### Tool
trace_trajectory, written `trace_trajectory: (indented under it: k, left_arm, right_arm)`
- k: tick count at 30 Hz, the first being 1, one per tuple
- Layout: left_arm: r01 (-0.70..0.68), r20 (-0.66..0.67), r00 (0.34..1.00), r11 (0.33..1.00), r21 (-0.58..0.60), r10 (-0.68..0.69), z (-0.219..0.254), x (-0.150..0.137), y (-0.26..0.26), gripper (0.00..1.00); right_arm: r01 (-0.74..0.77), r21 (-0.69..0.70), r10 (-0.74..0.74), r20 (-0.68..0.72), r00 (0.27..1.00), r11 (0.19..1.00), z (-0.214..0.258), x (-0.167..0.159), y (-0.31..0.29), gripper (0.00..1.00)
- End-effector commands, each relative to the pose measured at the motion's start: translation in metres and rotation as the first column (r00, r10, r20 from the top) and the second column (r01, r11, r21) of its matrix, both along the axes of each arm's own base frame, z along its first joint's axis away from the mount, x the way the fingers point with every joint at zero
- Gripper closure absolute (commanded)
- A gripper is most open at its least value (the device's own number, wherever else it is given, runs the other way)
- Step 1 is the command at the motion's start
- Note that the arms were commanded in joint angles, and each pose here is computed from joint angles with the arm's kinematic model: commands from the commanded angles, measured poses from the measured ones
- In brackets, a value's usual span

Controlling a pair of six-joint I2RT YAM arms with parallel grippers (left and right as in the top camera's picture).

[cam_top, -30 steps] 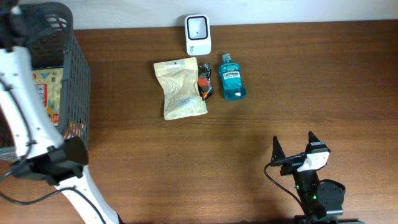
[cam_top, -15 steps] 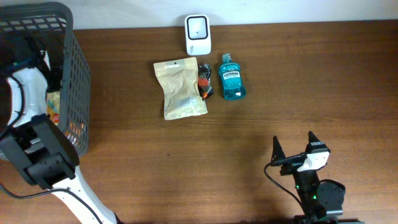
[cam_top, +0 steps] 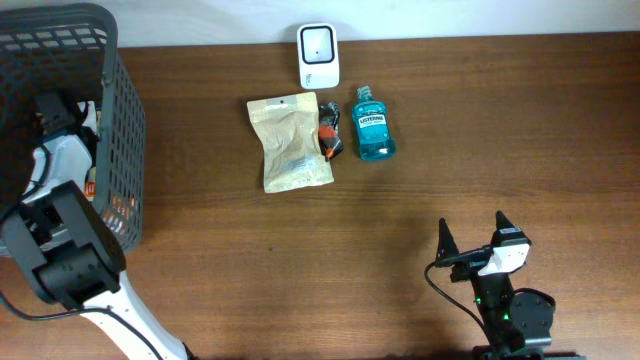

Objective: Scan the item barcode
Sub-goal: 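Reach the left gripper into the basket and grasp the wet-wipe pack, then carry the wet-wipe pack out and drop it in front of the items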

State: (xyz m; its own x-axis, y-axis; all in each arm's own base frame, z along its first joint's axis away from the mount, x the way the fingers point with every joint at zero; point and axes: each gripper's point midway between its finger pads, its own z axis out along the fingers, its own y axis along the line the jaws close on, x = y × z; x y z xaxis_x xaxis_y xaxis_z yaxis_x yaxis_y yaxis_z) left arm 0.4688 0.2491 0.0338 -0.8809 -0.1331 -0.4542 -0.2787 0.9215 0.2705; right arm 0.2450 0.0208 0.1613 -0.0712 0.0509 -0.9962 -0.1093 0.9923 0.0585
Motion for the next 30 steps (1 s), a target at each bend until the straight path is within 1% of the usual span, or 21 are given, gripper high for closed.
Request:
trace_trajectory:
  k: [1,3,5,7,8,9,10,12,13,15,17,19,20,22,23,24,25,26,27,29,30]
  left_arm:
    - [0.000,-0.071,0.997,0.996,-0.091,-0.007,-0.028,-0.019,-0.014,1.00]
    - [-0.033,-0.020,0.999,0.996,-0.087,0.031,-0.003,-0.012,-0.010,1.00]
    - [-0.083,0.087,0.992,0.993,-0.089,0.090,0.040,-0.001,-0.006,1.00]
    - [-0.004,0.236,0.971,0.991,-0.133,0.036,0.099,0.012,-0.022,1.00]
    - [0.062,0.327,0.945,0.986,-0.156,-0.007,0.135,0.017,-0.036,1.00]
    - [0.107,0.390,0.920,0.981,-0.159,-0.037,0.164,0.017,-0.045,1.00]
    - [0.117,0.438,0.898,0.979,-0.165,-0.033,0.187,0.014,-0.051,1.00]
    - [0.070,0.560,0.826,0.977,-0.201,0.056,0.251,-0.001,-0.059,1.00]
    - [0.070,0.605,0.794,0.979,-0.193,0.063,0.277,-0.010,-0.064,1.00]
    - [0.119,0.680,0.732,0.977,-0.175,0.033,0.322,-0.027,-0.080,1.00]
    - [0.163,0.729,0.685,0.975,-0.150,-0.002,0.352,-0.040,-0.093,1.00]
    - [0.248,0.795,0.604,0.961,-0.121,-0.055,0.395,-0.065,-0.119,1.00]
    - [0.309,0.825,0.561,0.943,-0.122,-0.077,0.414,-0.077,-0.137,1.00]
    - [0.462,0.869,0.475,0.880,-0.114,-0.137,0.444,-0.101,-0.182,1.00]
    - [0.521,0.879,0.446,0.848,-0.103,-0.167,0.452,-0.108,-0.202,1.00]
    - [0.569,0.881,0.433,0.816,-0.103,-0.191,0.455,-0.112,-0.222,1.00]
    - [0.604,0.874,0.440,0.788,-0.118,-0.206,0.451,-0.114,-0.240,1.00]
    - [0.654,0.855,0.466,0.739,-0.159,-0.229,0.440,-0.114,-0.266,1.00]
    - [0.680,0.835,0.494,0.707,-0.196,-0.244,0.429,-0.113,-0.283,1.00]
    - [0.695,0.763,0.582,0.660,-0.286,-0.282,0.395,-0.108,-0.317,1.00]
    - [0.663,0.682,0.661,0.669,-0.336,-0.313,0.362,-0.100,-0.336,1.00]
  right_arm:
    - [0.008,0.004,-0.008,-0.003,1.000,1.000,-0.003,0.000,-0.002,0.02]
    - [0.008,0.004,-0.008,-0.003,1.000,1.000,-0.003,0.000,-0.002,0.02]
    - [0.009,0.004,-0.009,-0.003,1.000,1.000,-0.003,0.000,-0.002,0.02]
    - [0.008,0.004,-0.008,-0.003,1.000,1.000,-0.003,0.000,-0.002,0.02]
    - [0.008,0.004,-0.008,-0.003,1.000,1.000,-0.003,0.000,-0.002,0.02]
    - [0.008,0.004,-0.008,-0.003,1.000,1.000,-0.003,0.000,-0.002,0.02]
    - [0.008,0.004,-0.008,-0.003,1.000,1.000,-0.003,0.000,-0.002,0.02]
    - [0.008,0.004,-0.008,-0.003,1.000,1.000,-0.003,0.000,-0.002,0.02]
    - [0.008,0.004,-0.008,-0.003,1.000,1.000,-0.003,0.000,-0.002,0.02]
    - [0.008,0.004,-0.008,-0.003,1.000,1.000,-0.003,0.000,-0.002,0.02]
    - [0.008,0.004,-0.008,-0.003,1.000,1.000,-0.003,0.000,-0.002,0.02]
    - [0.008,0.004,-0.008,-0.003,1.000,1.000,-0.003,0.000,-0.002,0.02]
    - [0.008,0.004,-0.008,-0.003,1.000,1.000,-0.003,0.000,-0.002,0.02]
    - [0.008,0.004,-0.008,-0.003,1.000,1.000,-0.003,0.000,-0.002,0.02]
    - [0.008,0.004,-0.008,-0.003,1.000,1.000,-0.003,0.000,-0.002,0.02]
    - [0.008,0.004,-0.008,-0.003,1.000,1.000,-0.003,0.000,-0.002,0.02]
    - [0.008,0.004,-0.008,-0.003,1.000,1.000,-0.003,0.000,-0.002,0.02]
    - [0.008,0.004,-0.008,-0.003,1.000,1.000,-0.003,0.000,-0.002,0.02]
    - [0.008,0.004,-0.008,-0.003,1.000,1.000,-0.003,0.000,-0.002,0.02]
    - [0.008,0.004,-0.008,-0.003,1.000,1.000,-0.003,0.000,-0.002,0.02]
    - [0.008,0.004,-0.008,-0.003,1.000,1.000,-0.003,0.000,-0.002,0.02]
